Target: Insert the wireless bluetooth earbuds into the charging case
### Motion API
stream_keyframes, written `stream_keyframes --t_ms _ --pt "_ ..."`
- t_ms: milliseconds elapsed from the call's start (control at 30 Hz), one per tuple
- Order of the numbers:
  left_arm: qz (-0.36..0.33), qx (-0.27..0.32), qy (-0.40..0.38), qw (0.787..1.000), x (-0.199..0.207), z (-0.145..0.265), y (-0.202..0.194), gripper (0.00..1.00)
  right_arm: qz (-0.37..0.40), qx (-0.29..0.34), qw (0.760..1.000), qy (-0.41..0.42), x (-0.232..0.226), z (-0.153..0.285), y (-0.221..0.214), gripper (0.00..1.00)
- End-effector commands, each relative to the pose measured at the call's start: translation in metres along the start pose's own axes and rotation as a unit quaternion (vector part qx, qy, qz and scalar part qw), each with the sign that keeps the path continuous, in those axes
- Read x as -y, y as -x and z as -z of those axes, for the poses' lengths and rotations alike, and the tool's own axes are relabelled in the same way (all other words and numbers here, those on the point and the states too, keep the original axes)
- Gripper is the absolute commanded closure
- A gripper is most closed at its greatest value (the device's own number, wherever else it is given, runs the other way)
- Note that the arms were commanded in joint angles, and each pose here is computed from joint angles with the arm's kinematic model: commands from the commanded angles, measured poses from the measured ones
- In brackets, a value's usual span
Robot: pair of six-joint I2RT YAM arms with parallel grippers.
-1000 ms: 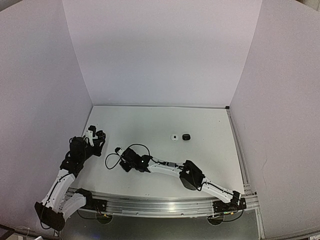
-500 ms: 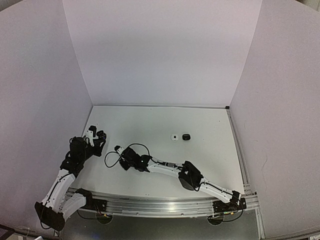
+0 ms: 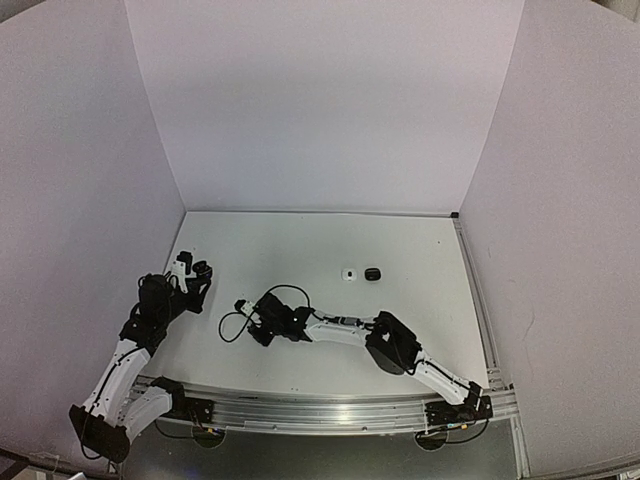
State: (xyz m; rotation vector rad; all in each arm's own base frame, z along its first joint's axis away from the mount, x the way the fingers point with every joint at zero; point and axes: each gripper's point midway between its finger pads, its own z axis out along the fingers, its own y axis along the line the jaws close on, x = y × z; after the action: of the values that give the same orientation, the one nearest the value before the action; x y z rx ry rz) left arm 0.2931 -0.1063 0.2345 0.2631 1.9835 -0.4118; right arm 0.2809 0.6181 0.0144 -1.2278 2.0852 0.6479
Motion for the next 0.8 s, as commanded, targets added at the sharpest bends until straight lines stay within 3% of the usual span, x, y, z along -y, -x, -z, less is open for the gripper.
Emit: stream_keyframes --t_ms 0,167,267,367,533,667,767 --pt "-0.013 0.034 -0.006 0.999 0.003 0.007 0.016 1.00 0.144 -0.065 0.976 0.149 -0.062 0.068 -0.039 0.98" --pt "-0.013 0.034 -0.010 0.999 0.004 0.005 0.016 1.00 0.304 -0.138 0.909 0.251 -0.089 0.128 -0.118 0.98" --pt "-0.013 0.033 -0.013 0.999 0.005 0.004 0.016 1.00 0.359 -0.170 0.877 0.271 -0.093 0.144 -0.143 0.97" --pt "-0.012 0.032 -0.015 0.999 0.006 0.003 0.016 1.00 0.390 -0.188 0.857 0.278 -0.091 0.147 -0.156 0.90" --pt "-0.013 0.031 -0.015 0.999 0.006 0.003 0.018 1.00 0.407 -0.187 0.859 0.250 -0.083 0.143 -0.147 0.63" --pt "-0.012 0.028 -0.015 0.999 0.006 0.003 0.016 1.00 0.407 -0.184 0.867 0.219 -0.076 0.144 -0.133 0.58" --pt "-0.011 0.027 -0.017 0.999 0.006 0.002 0.016 1.00 0.376 -0.163 0.891 0.194 -0.077 0.154 -0.107 0.56"
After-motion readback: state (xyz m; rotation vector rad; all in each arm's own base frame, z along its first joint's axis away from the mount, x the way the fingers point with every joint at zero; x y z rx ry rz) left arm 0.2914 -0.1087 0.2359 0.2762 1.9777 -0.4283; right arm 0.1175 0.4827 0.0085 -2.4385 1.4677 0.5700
